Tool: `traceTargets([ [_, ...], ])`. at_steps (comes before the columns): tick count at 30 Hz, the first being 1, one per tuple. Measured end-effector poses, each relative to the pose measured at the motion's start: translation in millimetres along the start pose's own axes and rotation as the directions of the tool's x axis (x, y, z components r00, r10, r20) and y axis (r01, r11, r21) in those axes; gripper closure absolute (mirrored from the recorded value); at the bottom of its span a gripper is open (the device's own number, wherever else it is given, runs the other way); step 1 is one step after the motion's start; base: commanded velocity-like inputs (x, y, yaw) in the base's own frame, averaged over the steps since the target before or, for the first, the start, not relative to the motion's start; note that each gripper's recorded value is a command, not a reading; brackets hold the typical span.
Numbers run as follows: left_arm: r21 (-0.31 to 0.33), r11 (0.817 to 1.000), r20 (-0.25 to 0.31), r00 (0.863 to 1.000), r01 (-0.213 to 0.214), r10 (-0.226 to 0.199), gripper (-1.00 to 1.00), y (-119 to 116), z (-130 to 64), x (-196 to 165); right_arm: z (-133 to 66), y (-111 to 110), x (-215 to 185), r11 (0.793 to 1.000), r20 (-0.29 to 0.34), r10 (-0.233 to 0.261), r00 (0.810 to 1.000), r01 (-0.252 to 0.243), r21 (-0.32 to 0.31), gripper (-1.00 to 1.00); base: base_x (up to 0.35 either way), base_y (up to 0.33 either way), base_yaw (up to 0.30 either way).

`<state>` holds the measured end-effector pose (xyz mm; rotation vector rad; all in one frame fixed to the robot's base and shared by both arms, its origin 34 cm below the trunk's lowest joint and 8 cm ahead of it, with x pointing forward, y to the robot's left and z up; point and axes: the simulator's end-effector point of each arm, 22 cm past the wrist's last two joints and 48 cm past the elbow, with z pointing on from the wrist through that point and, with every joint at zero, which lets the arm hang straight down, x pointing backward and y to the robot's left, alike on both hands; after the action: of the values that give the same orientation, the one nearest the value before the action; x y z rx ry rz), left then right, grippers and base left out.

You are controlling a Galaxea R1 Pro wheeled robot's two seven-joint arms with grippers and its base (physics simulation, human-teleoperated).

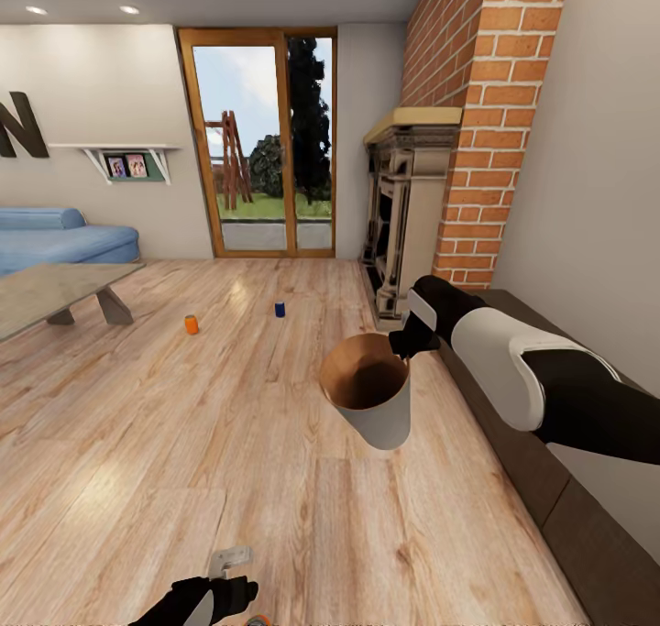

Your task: Put the three can of soda from the living room inside the tash can in the kitchen.

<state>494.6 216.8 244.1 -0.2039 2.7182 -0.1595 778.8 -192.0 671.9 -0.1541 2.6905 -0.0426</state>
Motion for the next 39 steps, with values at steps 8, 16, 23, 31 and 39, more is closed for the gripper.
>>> traceTargets([
  [8,0.001,1.0,-0.007,1.0,0.001,-0.001,-1.0,2,12.6,11,13.7,9,7,0.999,-0.012,0.022,1.0,-0.022,-0.038,1.0,0.0,0.0,0.0],
  [16,-0.003,1.0,-0.019,1.0,0.002,-0.002,-1.0,4,20.6,20,34.2,4,13,1.0,-0.042,0.008,0.999,-0.009,-0.018,1.0,0.0,0.0,0.0],
  [23,0.012,1.0,-0.019,1.0,0.001,-0.001,-1.0,-7,20.9,21,34.3,6,13,1.0,-0.043,0.012,0.999,-0.013,-0.024,1.0,0.0,0.0,0.0],
  [31,0.023,1.0,-0.02,1.0,0.001,0.0,-1.0,-15,21.0,23,34.3,6,13,1.0,-0.043,0.013,0.999,-0.014,-0.026,1.0,0.0,0.0,0.0],
  [39,0.02,1.0,-0.043,0.999,0.004,-0.003,-1.0,-14,29.9,35,57.6,4,20,1.0,-0.075,0.006,0.997,-0.007,-0.018,1.0,0.0,0.0,0.0],
])
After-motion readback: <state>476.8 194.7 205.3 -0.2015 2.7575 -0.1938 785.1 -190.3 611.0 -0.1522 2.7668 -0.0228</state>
